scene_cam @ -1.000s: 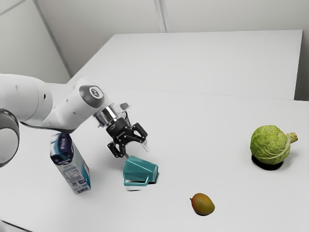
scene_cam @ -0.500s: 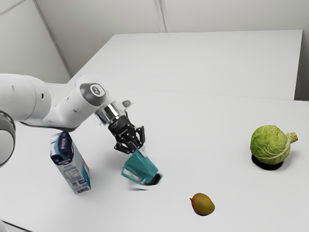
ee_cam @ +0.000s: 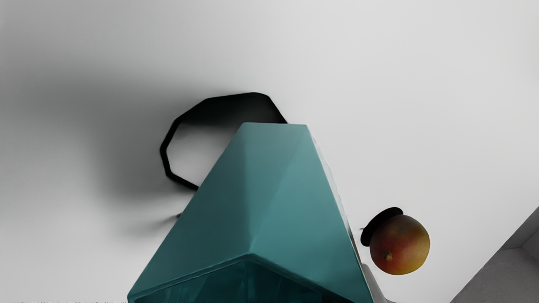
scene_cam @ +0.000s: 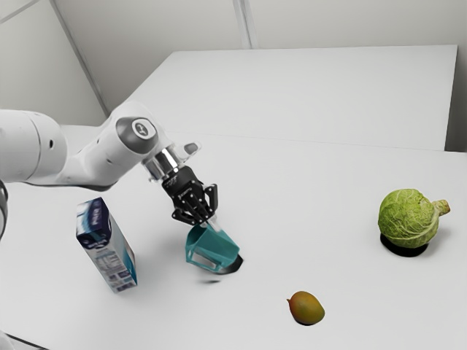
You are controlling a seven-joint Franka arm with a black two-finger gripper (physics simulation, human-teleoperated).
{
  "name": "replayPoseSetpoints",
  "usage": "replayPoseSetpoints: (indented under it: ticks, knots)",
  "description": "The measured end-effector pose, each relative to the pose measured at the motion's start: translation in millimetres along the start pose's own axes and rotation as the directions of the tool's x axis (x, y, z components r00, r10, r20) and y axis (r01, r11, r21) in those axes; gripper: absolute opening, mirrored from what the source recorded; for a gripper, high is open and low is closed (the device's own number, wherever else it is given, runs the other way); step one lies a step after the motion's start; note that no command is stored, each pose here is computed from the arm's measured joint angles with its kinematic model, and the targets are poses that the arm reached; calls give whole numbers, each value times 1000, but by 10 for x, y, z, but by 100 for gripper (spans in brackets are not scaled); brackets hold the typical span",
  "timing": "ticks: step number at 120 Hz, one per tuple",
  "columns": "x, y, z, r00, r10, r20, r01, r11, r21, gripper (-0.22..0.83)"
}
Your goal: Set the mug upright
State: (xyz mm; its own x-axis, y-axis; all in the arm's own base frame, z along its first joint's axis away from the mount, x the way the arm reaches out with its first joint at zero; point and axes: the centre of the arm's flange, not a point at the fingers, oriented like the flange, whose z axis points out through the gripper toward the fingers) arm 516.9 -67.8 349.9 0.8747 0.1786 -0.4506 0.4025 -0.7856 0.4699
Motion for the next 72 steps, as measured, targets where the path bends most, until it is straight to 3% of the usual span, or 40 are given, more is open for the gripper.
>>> replayPoseSetpoints:
  ticks: [72]
  knots:
    - [58,-131,-392,994,9,-110,22,958,285,-15]
